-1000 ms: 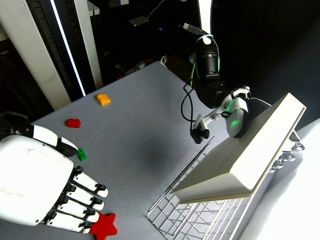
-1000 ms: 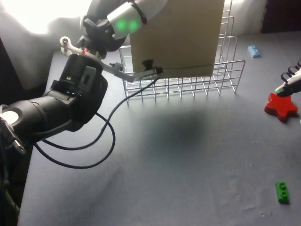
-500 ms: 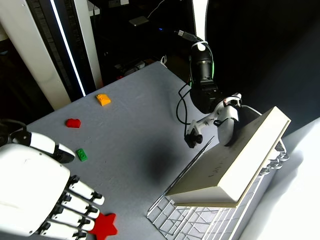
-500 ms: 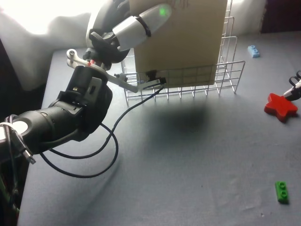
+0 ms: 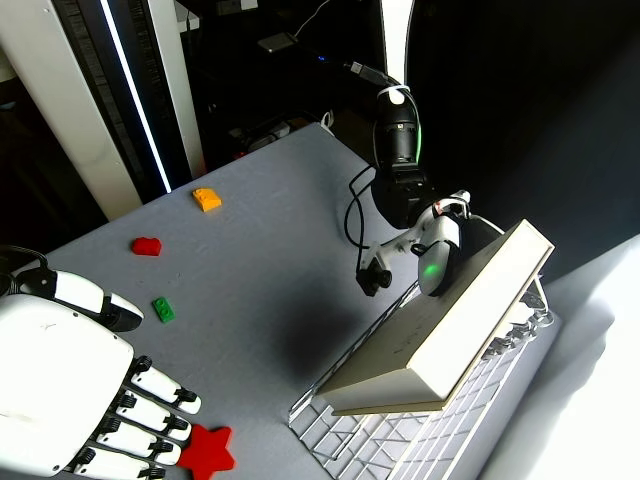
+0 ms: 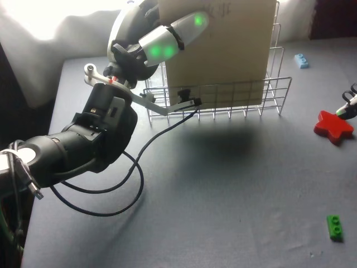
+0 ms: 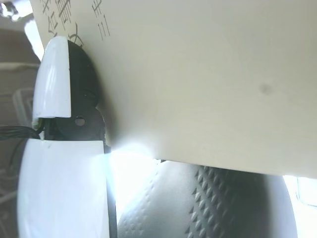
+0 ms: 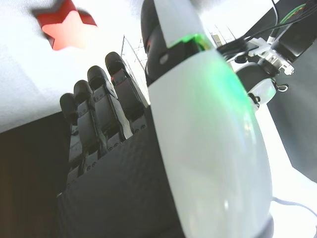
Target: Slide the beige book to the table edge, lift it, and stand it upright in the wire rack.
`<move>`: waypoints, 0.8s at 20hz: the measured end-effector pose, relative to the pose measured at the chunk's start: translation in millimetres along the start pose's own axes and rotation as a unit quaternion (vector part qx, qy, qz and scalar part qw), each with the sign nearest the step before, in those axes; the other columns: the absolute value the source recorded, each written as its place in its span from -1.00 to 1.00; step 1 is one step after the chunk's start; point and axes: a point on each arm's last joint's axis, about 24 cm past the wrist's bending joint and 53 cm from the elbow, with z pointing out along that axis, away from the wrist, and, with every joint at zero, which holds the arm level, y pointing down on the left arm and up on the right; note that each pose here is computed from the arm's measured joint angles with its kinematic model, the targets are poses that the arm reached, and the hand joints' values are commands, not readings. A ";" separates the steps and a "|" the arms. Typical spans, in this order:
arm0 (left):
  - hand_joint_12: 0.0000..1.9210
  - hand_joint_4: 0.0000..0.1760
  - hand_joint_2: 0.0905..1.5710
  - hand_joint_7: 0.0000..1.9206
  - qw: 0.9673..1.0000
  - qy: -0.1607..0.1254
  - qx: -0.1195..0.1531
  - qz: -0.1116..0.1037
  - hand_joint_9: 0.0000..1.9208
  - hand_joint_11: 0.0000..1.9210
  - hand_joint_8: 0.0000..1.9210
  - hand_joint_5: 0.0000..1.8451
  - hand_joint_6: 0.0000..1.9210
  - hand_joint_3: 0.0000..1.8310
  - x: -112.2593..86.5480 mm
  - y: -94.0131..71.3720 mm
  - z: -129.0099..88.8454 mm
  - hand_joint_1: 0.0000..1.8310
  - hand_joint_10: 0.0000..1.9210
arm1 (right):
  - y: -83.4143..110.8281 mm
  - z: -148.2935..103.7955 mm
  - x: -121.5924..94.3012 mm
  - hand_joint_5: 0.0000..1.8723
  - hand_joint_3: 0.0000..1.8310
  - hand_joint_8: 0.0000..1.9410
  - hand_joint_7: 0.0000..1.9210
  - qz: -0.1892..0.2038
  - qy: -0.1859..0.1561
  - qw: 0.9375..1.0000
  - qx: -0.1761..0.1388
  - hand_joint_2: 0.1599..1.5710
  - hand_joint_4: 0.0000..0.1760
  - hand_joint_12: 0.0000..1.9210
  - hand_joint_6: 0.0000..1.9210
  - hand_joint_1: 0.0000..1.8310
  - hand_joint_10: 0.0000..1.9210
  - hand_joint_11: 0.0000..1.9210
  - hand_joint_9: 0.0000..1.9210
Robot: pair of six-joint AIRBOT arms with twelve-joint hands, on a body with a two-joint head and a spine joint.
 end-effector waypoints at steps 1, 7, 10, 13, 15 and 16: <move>0.45 -1.00 0.51 -0.30 1.000 -0.002 0.001 -0.005 -0.19 -0.07 0.46 -0.10 0.18 -1.00 -0.8 0.9 -1.6 0.48 0.54 | -0.5 -0.3 -0.1 -0.79 -1.00 -1.00 -0.80 0.000 0.000 1.000 0.000 0.48 -1.00 -0.44 -1.00 -0.79 -1.00 -1.00 -0.80; 0.61 -1.00 0.48 -0.29 1.000 0.001 -0.006 -0.009 -0.24 -0.13 0.41 -0.12 0.17 -1.00 3.0 8.6 -4.9 0.59 0.48 | -2.3 -1.2 -0.2 -0.80 -0.99 -1.00 -0.80 -0.003 -0.001 1.000 0.002 0.50 -1.00 -0.44 -1.00 -0.82 -1.00 -1.00 -0.81; 0.57 -1.00 0.45 -0.26 1.000 0.000 -0.005 -0.010 -0.21 -0.09 0.37 -0.12 0.14 -1.00 2.2 7.2 -4.8 0.61 0.43 | -2.3 -1.2 -0.2 -0.79 -1.00 -1.00 -0.79 -0.004 -0.001 1.000 0.002 0.49 -1.00 -0.41 -1.00 -0.80 -1.00 -1.00 -0.79; 0.43 -1.00 0.52 -0.29 1.000 -0.009 0.004 -0.015 -0.20 -0.11 0.48 -0.14 0.21 -1.00 -2.4 3.0 -5.2 0.48 0.54 | -2.3 -1.2 -0.2 -0.78 -1.00 -1.00 -0.78 -0.005 -0.001 1.000 0.002 0.49 -1.00 -0.38 -1.00 -0.82 -0.99 -1.00 -0.78; 0.45 -1.00 0.52 -0.30 1.000 -0.010 0.006 -0.016 -0.21 -0.18 0.48 -0.11 0.20 -1.00 -2.9 1.6 -5.2 0.47 0.55 | -2.3 -1.2 -0.2 -0.77 -1.00 -1.00 -0.77 -0.007 -0.001 1.000 0.002 0.49 -1.00 -0.37 -0.99 -0.82 -1.00 -1.00 -0.78; 0.49 -1.00 0.52 -0.28 1.000 -0.010 0.007 -0.016 -0.23 -0.21 0.48 -0.12 0.22 -1.00 -3.1 1.4 -5.2 0.47 0.57 | -2.3 -1.2 -0.2 -0.78 -1.00 -1.00 -0.78 -0.007 -0.001 1.000 0.002 0.49 -1.00 -0.40 -1.00 -0.79 -1.00 -1.00 -0.78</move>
